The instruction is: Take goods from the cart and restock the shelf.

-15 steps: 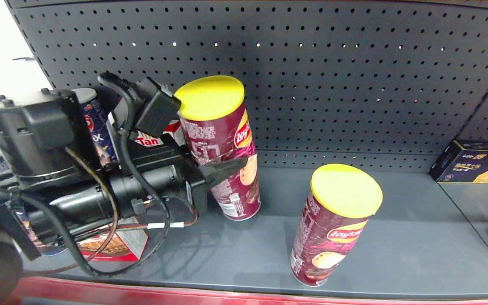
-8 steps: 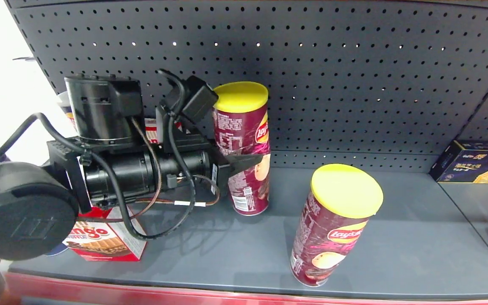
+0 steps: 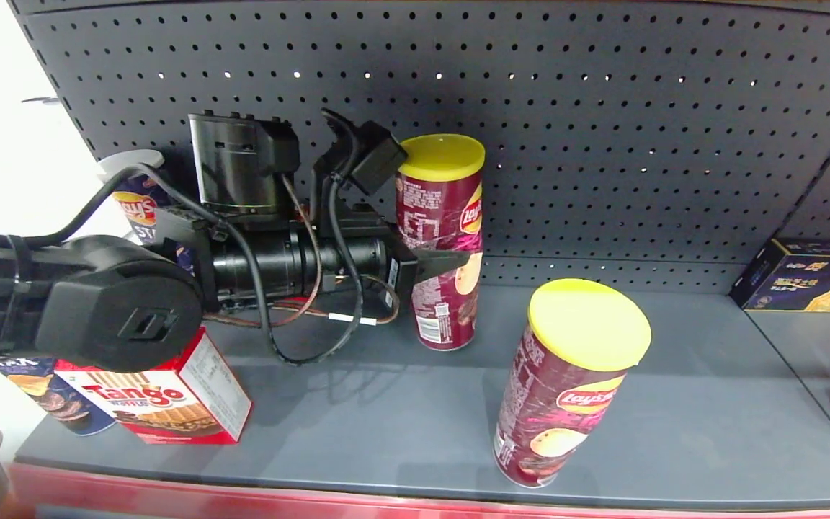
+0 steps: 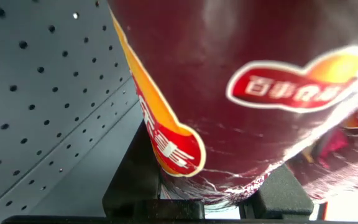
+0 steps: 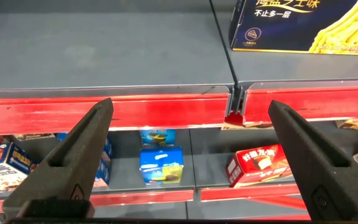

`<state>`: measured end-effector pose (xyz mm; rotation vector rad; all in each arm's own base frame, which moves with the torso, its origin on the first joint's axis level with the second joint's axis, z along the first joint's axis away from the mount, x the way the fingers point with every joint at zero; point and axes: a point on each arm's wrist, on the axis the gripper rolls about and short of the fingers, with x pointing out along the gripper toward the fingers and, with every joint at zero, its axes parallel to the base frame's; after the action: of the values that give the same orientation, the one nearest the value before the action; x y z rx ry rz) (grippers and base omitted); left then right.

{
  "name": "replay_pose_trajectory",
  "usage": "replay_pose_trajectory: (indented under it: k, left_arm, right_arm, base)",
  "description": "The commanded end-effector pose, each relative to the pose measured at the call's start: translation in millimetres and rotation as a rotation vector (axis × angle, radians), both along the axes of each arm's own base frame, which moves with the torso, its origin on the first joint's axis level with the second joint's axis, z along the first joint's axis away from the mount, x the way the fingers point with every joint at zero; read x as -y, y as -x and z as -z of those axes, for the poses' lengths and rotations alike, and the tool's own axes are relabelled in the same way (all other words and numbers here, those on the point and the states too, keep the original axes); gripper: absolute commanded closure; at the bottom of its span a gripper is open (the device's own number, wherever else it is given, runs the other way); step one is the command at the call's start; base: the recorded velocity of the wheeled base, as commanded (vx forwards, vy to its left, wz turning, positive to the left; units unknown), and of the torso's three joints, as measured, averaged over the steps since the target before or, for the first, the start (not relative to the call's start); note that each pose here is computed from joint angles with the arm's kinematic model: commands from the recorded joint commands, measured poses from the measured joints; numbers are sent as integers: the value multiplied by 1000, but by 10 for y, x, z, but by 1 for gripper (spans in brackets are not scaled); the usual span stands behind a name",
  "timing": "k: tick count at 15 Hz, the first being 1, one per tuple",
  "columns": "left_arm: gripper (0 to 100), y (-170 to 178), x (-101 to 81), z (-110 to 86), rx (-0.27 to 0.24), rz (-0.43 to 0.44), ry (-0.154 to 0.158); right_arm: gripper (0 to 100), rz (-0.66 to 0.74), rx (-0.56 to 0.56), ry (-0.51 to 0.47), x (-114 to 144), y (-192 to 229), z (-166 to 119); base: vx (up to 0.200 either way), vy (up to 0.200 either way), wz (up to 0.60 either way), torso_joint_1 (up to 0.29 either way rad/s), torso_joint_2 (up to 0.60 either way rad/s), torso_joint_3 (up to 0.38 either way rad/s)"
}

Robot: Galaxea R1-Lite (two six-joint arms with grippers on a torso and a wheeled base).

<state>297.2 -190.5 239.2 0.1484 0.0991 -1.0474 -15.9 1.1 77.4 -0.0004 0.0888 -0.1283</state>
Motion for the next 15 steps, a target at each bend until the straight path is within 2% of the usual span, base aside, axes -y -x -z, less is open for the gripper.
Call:
replay_pose_trajectory:
  k: [1, 5, 15]
  left_arm:
    - [100, -74, 40, 65, -13, 1, -7]
    - [100, -259, 156, 81, 2, 23, 0]
    - [100, -575, 346, 280, 10, 35, -17]
  right_arm:
    - [0, 0, -2, 1, 0, -2, -1]
    - [0, 0, -2, 1, 0, -2, -1]
    - [0, 0, -2, 1, 0, -2, -1]
  base:
    - [0, 0, 0, 0, 0, 0]
    - [0, 0, 0, 0, 0, 0]
    - [0, 0, 0, 0, 0, 0]
